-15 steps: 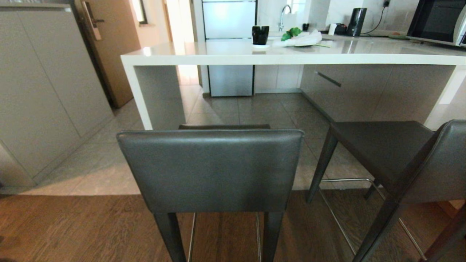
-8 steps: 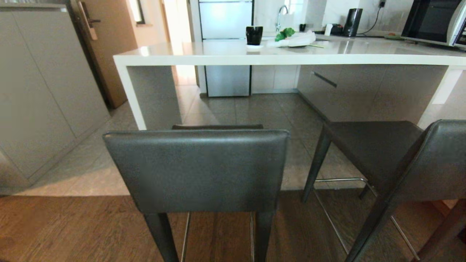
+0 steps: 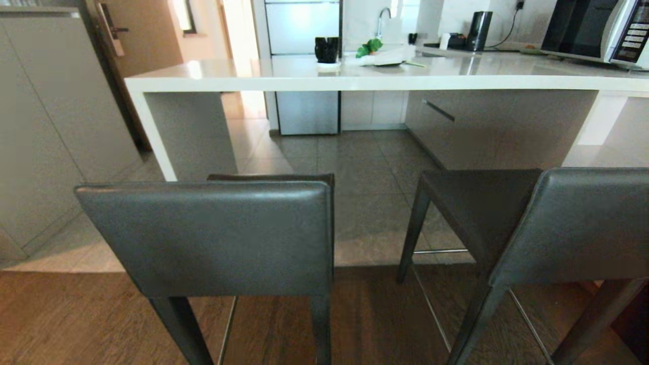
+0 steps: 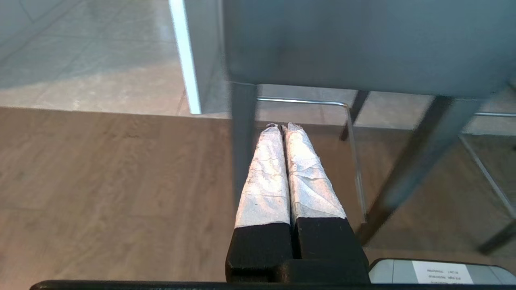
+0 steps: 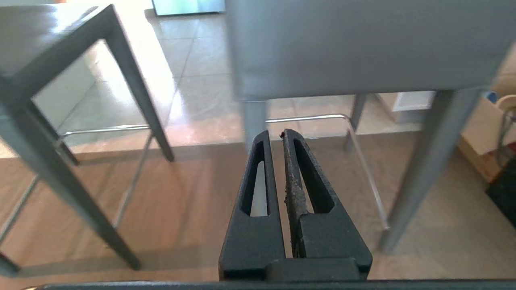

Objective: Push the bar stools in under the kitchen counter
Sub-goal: Push the gray chair back under the dining table

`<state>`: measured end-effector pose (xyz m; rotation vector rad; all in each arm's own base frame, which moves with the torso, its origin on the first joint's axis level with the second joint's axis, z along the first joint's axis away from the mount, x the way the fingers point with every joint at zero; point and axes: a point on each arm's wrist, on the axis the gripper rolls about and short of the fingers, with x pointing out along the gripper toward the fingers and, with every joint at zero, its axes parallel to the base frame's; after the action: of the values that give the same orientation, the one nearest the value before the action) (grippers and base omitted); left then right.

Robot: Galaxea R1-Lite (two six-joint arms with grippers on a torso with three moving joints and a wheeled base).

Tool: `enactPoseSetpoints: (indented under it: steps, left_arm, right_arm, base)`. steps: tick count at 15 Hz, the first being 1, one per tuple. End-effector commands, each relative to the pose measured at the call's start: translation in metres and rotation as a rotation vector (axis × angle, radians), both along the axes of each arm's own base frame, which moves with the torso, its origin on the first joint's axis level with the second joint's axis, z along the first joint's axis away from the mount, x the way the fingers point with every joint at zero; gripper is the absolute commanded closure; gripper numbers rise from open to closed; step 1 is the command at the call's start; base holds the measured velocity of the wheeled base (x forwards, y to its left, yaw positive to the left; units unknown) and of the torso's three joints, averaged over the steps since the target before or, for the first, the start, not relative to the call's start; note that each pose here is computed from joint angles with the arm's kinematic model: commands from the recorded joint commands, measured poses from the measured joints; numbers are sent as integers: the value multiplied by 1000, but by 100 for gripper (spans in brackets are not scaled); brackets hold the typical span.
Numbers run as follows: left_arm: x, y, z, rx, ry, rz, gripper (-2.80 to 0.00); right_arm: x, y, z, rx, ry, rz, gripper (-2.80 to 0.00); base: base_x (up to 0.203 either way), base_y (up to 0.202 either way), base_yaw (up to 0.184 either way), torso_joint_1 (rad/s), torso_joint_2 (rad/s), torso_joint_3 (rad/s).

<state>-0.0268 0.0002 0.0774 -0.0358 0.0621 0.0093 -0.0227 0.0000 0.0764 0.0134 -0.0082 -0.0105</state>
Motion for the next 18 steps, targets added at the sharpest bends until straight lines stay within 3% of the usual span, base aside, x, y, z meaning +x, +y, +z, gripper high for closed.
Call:
enactPoseSetpoints:
  steps: [1, 18]
  left_arm:
    - [0, 0, 0, -1, 2, 1, 0]
    - [0, 0, 0, -1, 2, 0, 0]
  right_arm:
    - [0, 0, 0, 0, 1, 0, 0]
    - [0, 0, 0, 0, 2, 0, 0]
  base:
    - [0, -191, -1, 2, 2, 2]
    - [0, -195, 3, 2, 2, 2]
